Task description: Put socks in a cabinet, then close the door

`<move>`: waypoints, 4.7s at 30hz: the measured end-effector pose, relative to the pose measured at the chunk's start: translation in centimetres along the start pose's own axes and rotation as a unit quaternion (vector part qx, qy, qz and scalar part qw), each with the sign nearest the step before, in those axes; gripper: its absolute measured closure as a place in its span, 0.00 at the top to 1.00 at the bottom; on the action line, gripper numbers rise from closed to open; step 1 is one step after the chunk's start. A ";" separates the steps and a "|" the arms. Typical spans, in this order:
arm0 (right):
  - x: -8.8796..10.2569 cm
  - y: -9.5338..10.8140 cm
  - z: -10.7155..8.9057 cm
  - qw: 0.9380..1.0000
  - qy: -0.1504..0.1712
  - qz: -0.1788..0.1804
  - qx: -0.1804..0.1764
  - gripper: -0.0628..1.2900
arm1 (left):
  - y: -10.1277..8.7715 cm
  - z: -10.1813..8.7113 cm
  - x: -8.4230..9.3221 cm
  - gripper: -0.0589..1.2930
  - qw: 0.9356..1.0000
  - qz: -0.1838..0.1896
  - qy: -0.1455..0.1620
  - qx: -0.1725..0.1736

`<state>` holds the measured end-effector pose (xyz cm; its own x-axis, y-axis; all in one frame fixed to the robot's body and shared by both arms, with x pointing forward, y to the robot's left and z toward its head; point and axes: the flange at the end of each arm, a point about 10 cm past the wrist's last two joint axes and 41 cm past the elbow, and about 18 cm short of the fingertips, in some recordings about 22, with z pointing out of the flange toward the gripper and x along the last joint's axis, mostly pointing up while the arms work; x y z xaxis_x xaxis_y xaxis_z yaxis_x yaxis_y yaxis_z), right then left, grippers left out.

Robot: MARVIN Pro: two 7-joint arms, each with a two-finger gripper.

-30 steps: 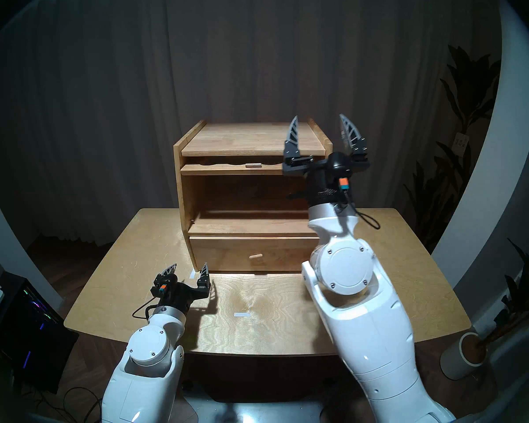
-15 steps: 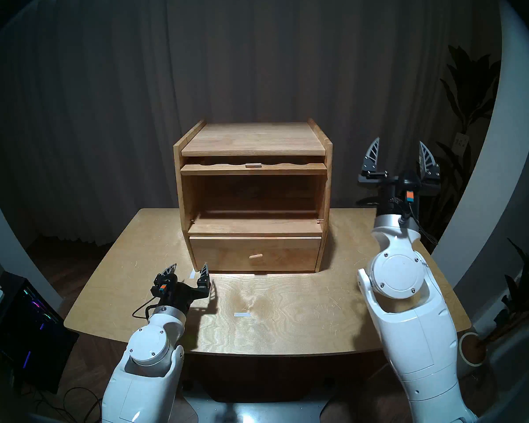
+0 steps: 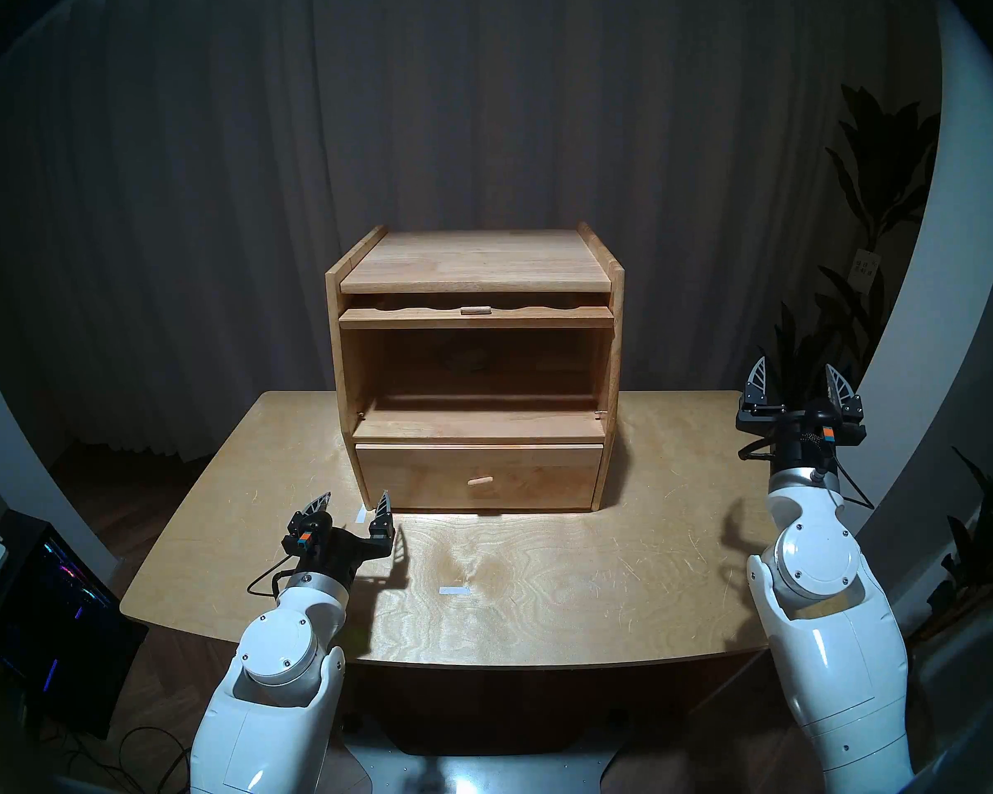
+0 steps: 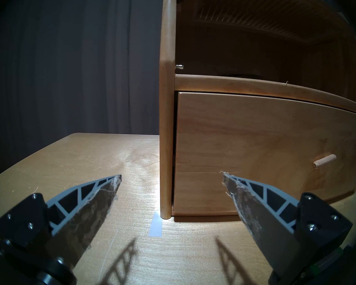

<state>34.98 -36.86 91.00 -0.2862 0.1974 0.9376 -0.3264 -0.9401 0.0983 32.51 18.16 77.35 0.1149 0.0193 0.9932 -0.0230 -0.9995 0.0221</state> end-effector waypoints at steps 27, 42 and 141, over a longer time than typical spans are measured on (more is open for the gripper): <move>-4.5 -1.1 0.6 0.976 -0.054 0.074 0.200 0.95 | 4.5 -3.0 5.1 0.97 0.985 0.101 0.107 -0.089; -4.3 -1.0 1.0 0.972 -0.051 0.081 0.217 0.95 | 0.4 -4.0 7.6 0.97 0.901 0.413 0.113 -0.067; -4.2 -0.3 1.5 0.963 -0.030 0.103 0.246 0.95 | 9.4 8.3 21.6 0.97 0.682 0.730 0.032 0.036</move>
<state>37.63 -37.80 87.48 -0.2422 -0.0104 0.9702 0.2033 -0.9783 0.0403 43.02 9.03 98.06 -0.0216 -0.9987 -0.0469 -0.0162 0.0473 -0.9988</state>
